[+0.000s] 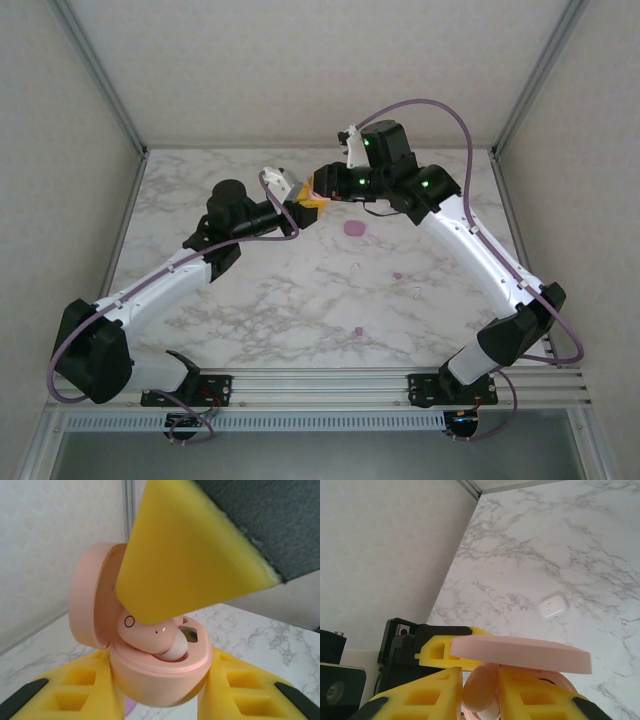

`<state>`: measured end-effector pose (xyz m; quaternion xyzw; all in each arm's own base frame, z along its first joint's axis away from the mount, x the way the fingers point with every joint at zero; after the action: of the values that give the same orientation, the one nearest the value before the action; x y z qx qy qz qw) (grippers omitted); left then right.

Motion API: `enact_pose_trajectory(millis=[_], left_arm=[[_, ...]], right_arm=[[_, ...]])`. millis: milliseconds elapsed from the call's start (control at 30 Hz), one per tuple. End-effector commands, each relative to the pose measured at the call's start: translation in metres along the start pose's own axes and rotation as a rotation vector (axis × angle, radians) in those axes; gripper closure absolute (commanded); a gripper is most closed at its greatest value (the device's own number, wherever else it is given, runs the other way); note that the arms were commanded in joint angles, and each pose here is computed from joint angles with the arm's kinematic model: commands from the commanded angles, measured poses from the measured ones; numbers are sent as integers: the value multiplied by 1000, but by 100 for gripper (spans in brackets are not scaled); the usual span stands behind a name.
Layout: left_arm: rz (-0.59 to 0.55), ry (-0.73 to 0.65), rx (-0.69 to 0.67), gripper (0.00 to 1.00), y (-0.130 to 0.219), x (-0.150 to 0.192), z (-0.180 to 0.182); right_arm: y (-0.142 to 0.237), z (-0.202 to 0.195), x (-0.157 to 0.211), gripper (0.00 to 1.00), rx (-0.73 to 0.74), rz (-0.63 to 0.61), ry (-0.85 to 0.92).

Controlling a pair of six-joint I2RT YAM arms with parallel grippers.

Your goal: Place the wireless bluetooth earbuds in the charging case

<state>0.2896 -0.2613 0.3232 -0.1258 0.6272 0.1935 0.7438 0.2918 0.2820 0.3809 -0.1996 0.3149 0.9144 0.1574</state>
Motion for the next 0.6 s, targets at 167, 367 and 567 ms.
enact_pose_trajectory(millis=[167, 367, 567], left_arm=[[-85, -52, -5, 90, 6, -27, -1], [-87, -51, -5, 90, 6, -27, -1], [-87, -53, 0, 90, 6, -27, -2]], right_arm=[[19, 4, 3, 73, 24, -12, -18], [22, 6, 2, 74, 22, -24, -21], [21, 7, 2, 74, 14, -17, -34]])
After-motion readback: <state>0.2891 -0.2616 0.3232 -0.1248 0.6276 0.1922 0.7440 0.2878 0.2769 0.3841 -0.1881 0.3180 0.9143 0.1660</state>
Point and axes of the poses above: each hand's point on the last joint's axis, 136 mm out from that joint toward the fingers, its own y axis back along the fingers, its own z axis along the line the jaws close on, x = y × z, the point moved 5 cm from there along y, back along the fingers, and after that the axes turned 12 degrees about -y, right-handed, at the moved point
